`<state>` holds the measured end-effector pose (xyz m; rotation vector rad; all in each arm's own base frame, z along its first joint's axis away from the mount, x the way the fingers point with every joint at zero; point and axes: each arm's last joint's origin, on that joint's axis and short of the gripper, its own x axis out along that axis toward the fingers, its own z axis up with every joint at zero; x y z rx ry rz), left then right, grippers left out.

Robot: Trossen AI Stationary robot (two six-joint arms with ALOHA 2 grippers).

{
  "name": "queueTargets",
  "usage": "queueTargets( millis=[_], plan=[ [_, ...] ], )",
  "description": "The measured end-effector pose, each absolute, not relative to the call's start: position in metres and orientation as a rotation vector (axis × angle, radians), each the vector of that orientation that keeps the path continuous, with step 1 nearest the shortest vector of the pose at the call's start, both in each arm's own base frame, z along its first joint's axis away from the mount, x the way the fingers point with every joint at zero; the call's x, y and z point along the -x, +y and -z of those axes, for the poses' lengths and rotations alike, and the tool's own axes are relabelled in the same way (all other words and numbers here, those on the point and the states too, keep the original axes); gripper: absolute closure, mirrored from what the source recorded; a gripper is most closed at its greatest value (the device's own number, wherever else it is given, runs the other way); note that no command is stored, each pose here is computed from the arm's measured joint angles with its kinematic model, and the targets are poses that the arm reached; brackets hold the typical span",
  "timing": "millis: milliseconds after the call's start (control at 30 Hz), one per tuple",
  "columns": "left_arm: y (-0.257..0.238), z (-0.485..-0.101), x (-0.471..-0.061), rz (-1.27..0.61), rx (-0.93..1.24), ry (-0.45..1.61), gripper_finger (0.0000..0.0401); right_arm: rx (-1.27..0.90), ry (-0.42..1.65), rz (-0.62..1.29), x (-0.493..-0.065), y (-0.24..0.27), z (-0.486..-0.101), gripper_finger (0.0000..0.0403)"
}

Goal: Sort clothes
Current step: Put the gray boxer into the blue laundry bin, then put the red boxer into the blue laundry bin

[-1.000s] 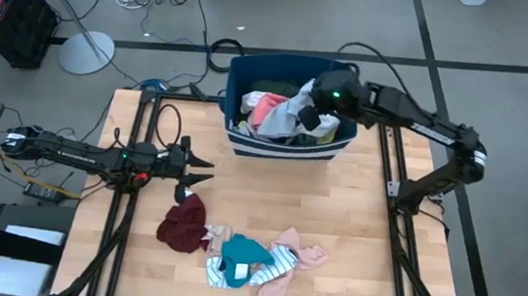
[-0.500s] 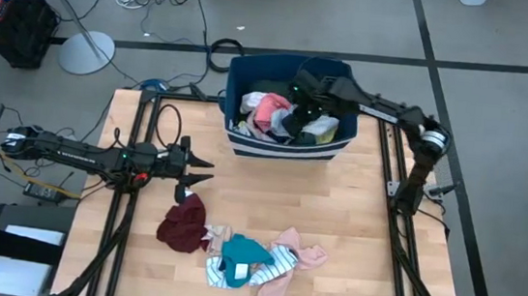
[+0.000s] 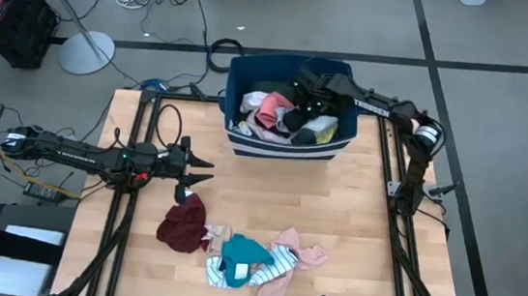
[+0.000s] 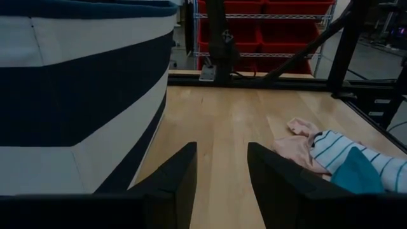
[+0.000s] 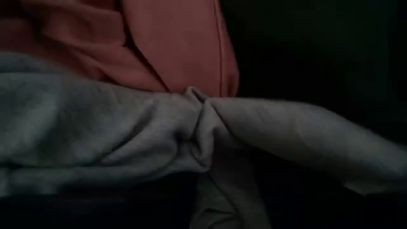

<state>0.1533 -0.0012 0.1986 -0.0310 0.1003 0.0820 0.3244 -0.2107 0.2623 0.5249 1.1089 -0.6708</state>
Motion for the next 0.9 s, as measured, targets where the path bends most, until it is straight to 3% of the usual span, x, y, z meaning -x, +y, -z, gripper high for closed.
queueTargets(
  millis=[500, 700, 900],
  plan=[
    [0.000, -0.210, -0.154, -0.112, 0.040, -0.018, 0.0256, -0.383, 0.793, 0.568, -0.245, -0.129, -0.397, 0.0242],
    [0.000, -0.212, -0.154, -0.111, 0.118, -0.043, 0.0256, -0.337, 0.736, 0.445, -0.226, -0.081, -0.419, 0.0243],
    [-0.002, -0.217, -0.155, -0.093, 0.143, -0.019, 0.0256, -0.272, 0.759, 0.389, -0.210, -0.032, -0.405, 0.0243]
  ],
)
